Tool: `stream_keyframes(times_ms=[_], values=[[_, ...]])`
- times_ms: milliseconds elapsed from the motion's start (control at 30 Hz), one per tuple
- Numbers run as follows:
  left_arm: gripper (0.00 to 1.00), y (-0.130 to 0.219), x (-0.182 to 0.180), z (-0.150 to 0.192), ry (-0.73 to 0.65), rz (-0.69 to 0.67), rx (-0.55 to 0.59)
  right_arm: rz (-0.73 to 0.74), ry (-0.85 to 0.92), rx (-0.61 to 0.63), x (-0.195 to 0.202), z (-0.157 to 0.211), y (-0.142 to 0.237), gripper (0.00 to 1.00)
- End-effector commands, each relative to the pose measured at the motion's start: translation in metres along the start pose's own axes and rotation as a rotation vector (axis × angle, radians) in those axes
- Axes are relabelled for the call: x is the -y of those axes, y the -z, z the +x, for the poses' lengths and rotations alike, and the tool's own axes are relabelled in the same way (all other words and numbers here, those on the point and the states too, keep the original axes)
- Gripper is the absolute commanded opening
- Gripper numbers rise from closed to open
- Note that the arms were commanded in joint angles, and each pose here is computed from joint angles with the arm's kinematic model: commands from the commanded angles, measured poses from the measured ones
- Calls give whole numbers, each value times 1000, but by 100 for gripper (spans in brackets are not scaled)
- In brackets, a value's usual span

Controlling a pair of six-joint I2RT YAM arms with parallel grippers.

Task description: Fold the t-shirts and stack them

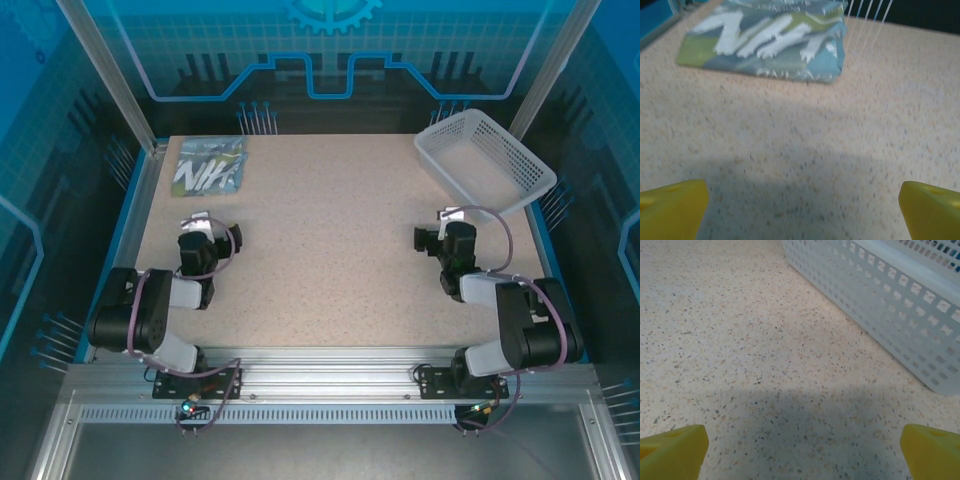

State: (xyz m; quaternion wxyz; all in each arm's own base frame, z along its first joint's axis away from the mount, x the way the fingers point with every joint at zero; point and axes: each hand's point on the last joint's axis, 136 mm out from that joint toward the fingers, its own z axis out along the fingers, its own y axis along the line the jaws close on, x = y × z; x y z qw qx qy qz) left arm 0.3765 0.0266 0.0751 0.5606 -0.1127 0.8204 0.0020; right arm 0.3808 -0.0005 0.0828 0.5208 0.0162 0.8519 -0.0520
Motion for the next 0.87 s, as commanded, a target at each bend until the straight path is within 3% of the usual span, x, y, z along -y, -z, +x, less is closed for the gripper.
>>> stream_keyframes(times_ms=[0, 67, 833], values=[[99, -4, 19, -25, -38, 89, 74, -41, -1, 144, -4, -19, -1, 100], [99, -7, 19, -21, -39, 81, 33, -71, 10, 99, -10, -18, -5, 100], [99, -7, 22, -22, -54, 83, 41, -151, 57, 77, -24, -18, -7, 100]])
